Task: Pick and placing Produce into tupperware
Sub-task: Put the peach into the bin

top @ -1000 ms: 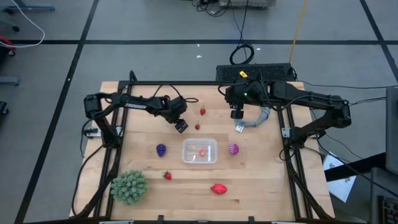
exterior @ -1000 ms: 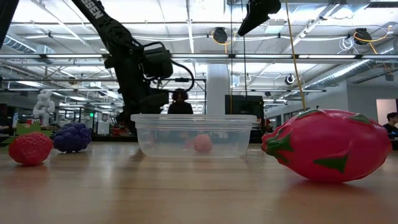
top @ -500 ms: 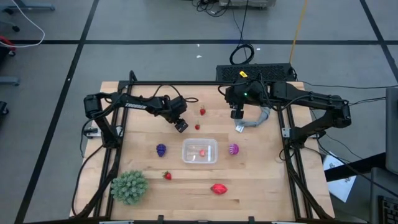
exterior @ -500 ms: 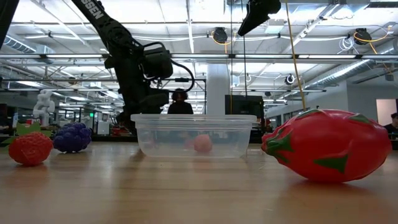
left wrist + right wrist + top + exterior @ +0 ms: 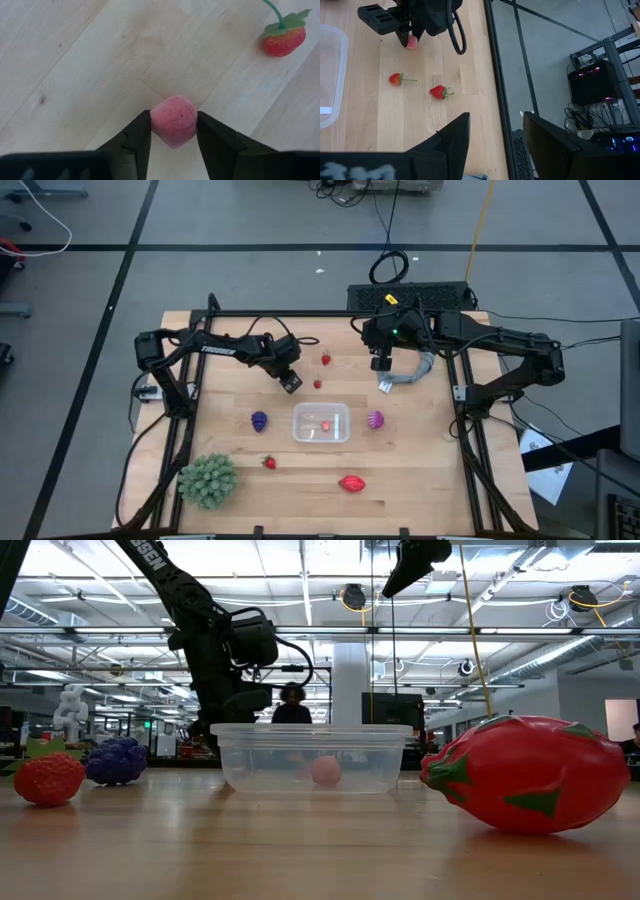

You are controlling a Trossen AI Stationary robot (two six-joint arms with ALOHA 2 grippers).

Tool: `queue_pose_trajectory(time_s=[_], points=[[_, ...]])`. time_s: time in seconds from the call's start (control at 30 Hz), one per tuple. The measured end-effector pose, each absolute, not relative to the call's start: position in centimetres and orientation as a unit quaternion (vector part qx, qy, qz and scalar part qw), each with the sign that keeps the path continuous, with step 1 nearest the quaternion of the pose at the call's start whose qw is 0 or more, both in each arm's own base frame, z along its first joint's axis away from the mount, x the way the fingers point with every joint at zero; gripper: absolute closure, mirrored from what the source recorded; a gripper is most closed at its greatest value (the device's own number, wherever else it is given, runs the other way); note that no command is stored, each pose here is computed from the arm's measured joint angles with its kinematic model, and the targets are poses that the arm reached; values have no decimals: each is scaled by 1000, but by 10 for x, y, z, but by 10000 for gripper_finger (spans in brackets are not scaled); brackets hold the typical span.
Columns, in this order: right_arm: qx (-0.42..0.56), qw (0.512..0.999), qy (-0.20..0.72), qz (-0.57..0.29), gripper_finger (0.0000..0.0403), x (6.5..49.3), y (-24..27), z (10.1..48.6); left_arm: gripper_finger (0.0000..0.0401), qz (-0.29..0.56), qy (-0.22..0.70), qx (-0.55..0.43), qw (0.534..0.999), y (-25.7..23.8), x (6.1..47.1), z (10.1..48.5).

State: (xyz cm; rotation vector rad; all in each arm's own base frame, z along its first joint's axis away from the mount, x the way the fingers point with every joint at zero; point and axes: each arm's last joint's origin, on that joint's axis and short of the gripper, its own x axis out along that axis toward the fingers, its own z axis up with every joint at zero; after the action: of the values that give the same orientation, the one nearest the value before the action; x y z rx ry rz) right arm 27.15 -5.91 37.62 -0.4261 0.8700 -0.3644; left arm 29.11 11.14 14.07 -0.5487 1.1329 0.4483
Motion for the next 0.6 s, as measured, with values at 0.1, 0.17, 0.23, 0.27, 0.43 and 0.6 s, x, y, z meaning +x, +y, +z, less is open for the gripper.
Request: queue_pose_trajectory(time_s=[0.1,0.17,0.23,0.27,0.43,0.6], points=[[-204,869,416,-174,226,272,-59,376,260,208,528,-254,783,111,291,142],[-204,869,416,-174,226,272,-59,376,257,207,528,-252,784,112,294,146],[-203,869,416,-174,226,272,-59,376,257,204,528,-246,787,114,297,152],[-202,869,416,-175,226,272,-59,376,257,202,532,-243,786,115,299,156],[-199,870,415,-176,226,271,-59,376,256,202,553,-229,775,118,306,182],[-203,866,423,-175,226,270,-61,375,256,203,594,-213,749,109,311,213]])
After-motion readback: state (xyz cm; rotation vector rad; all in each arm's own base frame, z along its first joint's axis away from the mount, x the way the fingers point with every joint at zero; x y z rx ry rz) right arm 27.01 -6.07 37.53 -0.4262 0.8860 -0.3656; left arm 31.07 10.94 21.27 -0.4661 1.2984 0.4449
